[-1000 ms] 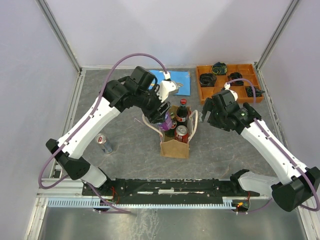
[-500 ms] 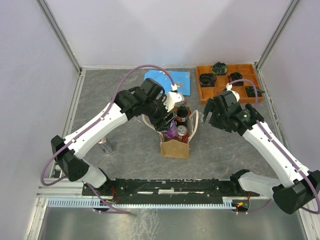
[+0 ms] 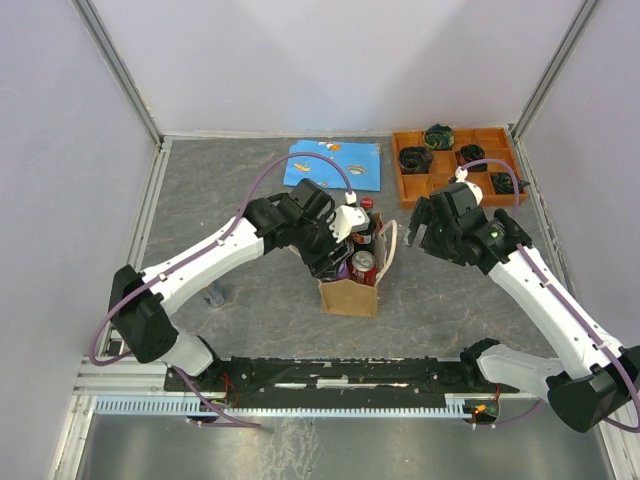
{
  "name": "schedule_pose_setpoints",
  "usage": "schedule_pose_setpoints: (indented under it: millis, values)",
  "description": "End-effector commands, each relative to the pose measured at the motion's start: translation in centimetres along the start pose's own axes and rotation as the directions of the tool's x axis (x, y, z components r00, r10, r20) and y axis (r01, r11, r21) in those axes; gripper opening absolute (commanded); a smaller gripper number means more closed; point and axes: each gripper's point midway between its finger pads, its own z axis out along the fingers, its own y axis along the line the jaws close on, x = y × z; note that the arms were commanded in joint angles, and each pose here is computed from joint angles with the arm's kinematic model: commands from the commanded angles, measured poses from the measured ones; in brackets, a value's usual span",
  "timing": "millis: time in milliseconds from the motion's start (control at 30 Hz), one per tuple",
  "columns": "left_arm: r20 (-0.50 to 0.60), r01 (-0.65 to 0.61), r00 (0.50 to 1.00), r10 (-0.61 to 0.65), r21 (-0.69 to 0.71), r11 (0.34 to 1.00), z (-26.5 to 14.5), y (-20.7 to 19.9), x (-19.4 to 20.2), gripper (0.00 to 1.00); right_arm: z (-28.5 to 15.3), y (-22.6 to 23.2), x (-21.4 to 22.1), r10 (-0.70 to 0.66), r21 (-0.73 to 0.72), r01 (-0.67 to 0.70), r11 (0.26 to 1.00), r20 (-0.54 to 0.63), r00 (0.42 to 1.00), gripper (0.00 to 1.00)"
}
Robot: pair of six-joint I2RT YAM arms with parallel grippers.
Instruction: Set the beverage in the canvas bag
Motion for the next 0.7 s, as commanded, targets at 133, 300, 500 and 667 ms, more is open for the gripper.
schedule_pose_setpoints:
  millis: [133, 300, 500, 667]
  values:
    - [0.108, -0.065, 0.992, 0.068, -0.033, 0.997, 0.7, 0.2, -2.4, 0.03, -0.8, -0.7, -0.7, 0.009, 0.014, -0.01, 1.0, 0.043, 0.999, 0.99]
    - [0.082, -0.061, 0.995, 0.065, -0.044, 0.997, 2.2, 0.7, -1.2, 0.03, -1.0, -0.9, -0.8, 0.008, 0.019, -0.009, 1.0, 0.049, 0.999, 0.99]
    - [0.055, -0.05, 0.997, 0.052, -0.042, 0.998, 3.5, 1.0, -0.5, 0.03, -1.0, -1.0, -0.9, 0.008, 0.022, -0.009, 1.0, 0.05, 0.999, 0.99]
    - [0.018, -0.04, 0.999, 0.04, -0.036, 0.999, 4.8, 1.2, 0.4, 0.03, -1.0, -1.1, -0.9, 0.006, 0.026, -0.007, 1.0, 0.05, 0.999, 0.99]
